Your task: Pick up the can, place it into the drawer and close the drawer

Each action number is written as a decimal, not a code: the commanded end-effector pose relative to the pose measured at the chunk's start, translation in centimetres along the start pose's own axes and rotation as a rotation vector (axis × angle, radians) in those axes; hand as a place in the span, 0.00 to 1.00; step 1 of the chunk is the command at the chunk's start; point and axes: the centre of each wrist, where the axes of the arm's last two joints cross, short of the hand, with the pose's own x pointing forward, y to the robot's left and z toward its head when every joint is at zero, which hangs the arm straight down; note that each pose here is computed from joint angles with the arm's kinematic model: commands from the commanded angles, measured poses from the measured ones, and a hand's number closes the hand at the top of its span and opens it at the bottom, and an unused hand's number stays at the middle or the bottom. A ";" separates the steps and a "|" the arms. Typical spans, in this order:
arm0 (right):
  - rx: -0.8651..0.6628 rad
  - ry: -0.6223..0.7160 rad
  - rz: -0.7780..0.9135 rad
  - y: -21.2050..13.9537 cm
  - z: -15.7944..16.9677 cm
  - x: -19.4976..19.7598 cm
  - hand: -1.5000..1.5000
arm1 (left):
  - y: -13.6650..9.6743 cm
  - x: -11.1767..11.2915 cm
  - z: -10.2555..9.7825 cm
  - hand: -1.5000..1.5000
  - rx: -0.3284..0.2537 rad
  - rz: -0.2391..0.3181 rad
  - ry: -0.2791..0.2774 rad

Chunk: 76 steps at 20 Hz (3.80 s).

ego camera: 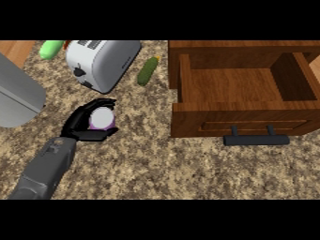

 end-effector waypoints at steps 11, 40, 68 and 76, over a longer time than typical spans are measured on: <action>-0.016 0.000 -0.012 -0.6 2.0 -0.4 0.00 | -2.8 2.7 -3.5 1.00 -0.106 0.113 -0.072; -0.051 0.005 -0.003 0.2 0.6 -0.7 0.00 | -11.9 20.3 -3.8 1.00 0.226 0.018 -0.195; -0.029 -0.018 0.009 -1.9 1.6 0.3 0.00 | -22.7 35.2 -15.7 1.00 0.216 -0.109 -0.176; -0.015 -0.038 -0.011 -0.5 -0.4 1.1 0.00 | -23.5 34.4 -17.1 1.00 0.213 -0.159 -0.170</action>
